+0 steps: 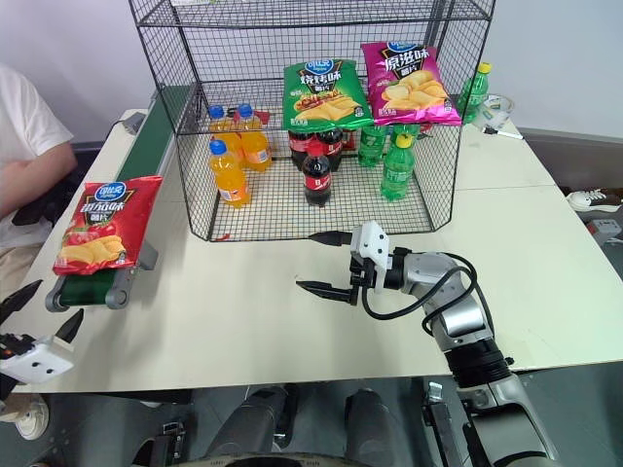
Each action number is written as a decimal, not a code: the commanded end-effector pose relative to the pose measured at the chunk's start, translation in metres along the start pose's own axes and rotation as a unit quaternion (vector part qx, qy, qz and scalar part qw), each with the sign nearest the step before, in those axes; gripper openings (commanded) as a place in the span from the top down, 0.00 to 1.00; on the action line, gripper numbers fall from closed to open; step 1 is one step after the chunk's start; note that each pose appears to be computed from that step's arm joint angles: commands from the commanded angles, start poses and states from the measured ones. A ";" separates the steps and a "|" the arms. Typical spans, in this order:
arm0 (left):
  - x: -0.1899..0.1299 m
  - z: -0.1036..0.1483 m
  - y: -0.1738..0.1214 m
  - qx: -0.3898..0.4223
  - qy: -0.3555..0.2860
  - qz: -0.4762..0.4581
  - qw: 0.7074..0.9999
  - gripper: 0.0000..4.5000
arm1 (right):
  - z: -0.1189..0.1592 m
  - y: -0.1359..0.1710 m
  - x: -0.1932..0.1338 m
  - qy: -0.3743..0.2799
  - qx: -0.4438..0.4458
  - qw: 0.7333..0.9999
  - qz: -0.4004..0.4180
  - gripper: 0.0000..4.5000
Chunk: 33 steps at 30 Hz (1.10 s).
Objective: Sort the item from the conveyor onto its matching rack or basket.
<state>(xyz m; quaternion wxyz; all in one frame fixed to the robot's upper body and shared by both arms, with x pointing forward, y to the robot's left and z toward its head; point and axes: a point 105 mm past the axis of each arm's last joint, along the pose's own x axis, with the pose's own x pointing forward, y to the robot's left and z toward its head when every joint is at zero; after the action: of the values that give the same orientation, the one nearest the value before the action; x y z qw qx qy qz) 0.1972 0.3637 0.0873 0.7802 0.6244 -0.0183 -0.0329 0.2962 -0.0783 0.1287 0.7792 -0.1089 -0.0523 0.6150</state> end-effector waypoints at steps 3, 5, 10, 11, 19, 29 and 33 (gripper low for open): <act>0.005 0.005 0.009 0.006 -0.013 0.013 1.000 0.01 | 0.012 -0.003 -0.001 -0.015 -0.025 1.000 -0.004 0.00; 0.006 0.005 0.009 0.007 -0.013 0.013 1.000 0.01 | 0.012 -0.002 0.000 -0.015 -0.025 1.000 -0.004 0.00; 0.007 0.006 0.008 0.005 -0.014 0.014 1.000 0.01 | 0.015 -0.002 0.000 -0.020 -0.024 1.000 -0.004 0.00; 0.007 0.006 0.008 0.005 -0.014 0.013 1.000 0.01 | 0.015 -0.002 0.001 -0.021 -0.024 0.999 -0.004 0.00; 0.013 0.009 0.007 0.003 -0.017 0.017 1.000 0.01 | 0.015 -0.003 0.001 -0.019 -0.026 0.999 -0.005 0.00; 0.019 0.013 0.008 -0.002 -0.024 0.020 1.000 0.42 | 0.016 -0.005 0.001 -0.021 -0.028 0.999 -0.008 0.00; 0.020 0.013 0.012 -0.006 -0.022 0.031 0.999 0.89 | 0.016 -0.005 0.000 -0.021 -0.029 0.999 -0.010 0.00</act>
<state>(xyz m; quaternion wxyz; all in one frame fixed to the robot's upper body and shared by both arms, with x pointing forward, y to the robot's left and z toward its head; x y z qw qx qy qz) 0.2145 0.3500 0.0886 0.7830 0.6196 -0.0378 -0.0398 0.2973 -0.0783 0.1292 0.7826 -0.1083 -0.0538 0.6107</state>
